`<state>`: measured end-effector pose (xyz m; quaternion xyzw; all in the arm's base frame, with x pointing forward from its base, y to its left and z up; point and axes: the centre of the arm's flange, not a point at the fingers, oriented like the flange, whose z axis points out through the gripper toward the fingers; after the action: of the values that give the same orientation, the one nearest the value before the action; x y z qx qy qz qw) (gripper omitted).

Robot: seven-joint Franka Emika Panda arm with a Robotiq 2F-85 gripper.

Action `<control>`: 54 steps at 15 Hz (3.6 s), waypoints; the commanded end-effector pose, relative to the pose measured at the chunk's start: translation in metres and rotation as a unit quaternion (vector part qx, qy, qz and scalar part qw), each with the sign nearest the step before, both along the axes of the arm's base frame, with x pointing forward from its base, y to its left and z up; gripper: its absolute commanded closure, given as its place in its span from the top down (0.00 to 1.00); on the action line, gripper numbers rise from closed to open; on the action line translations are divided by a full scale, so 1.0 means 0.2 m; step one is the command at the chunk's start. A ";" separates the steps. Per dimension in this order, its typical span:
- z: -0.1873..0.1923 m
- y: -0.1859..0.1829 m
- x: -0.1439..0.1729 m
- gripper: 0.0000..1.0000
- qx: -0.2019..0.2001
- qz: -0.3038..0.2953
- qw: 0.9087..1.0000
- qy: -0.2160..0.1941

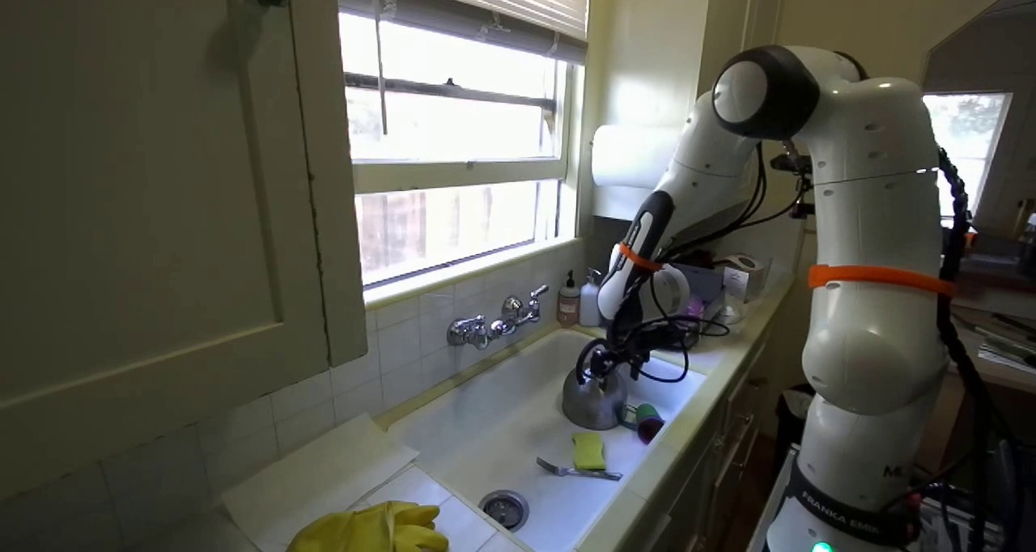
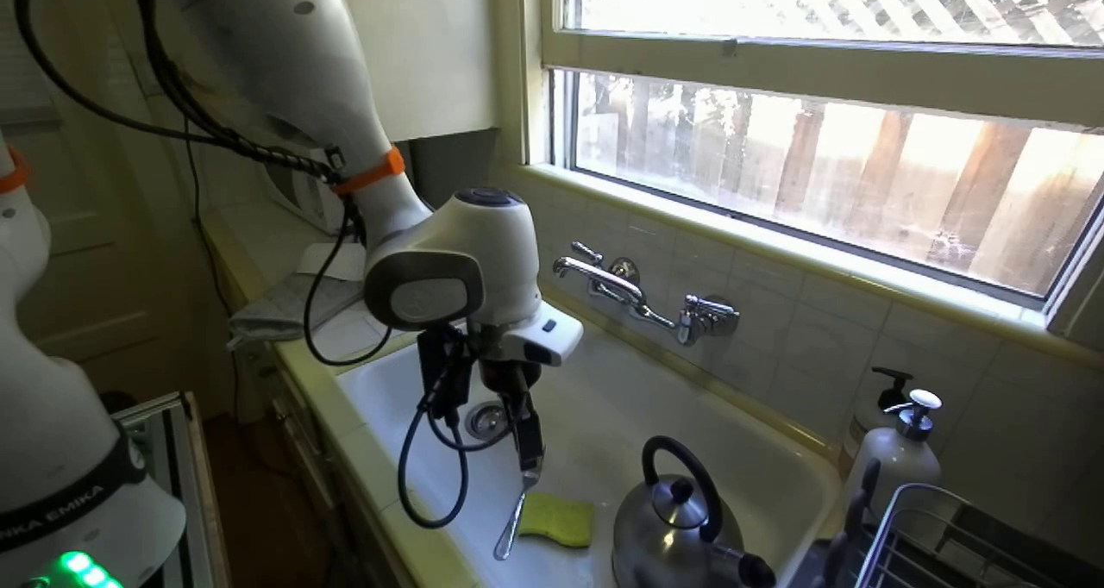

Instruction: Pick up the sponge in the sink and place it on the drying rack

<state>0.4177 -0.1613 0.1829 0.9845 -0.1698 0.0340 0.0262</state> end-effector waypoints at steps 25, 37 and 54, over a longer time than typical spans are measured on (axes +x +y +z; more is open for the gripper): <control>-0.75 -0.03 0.55 1.00 0.000 -0.050 0.998 0.046; -1.13 0.04 0.68 1.00 -0.066 -0.070 0.993 0.068; -0.70 -0.19 0.55 0.00 -0.042 -0.106 0.989 0.089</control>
<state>0.5476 -0.1925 0.0113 0.9587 -0.2652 -0.0390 0.0956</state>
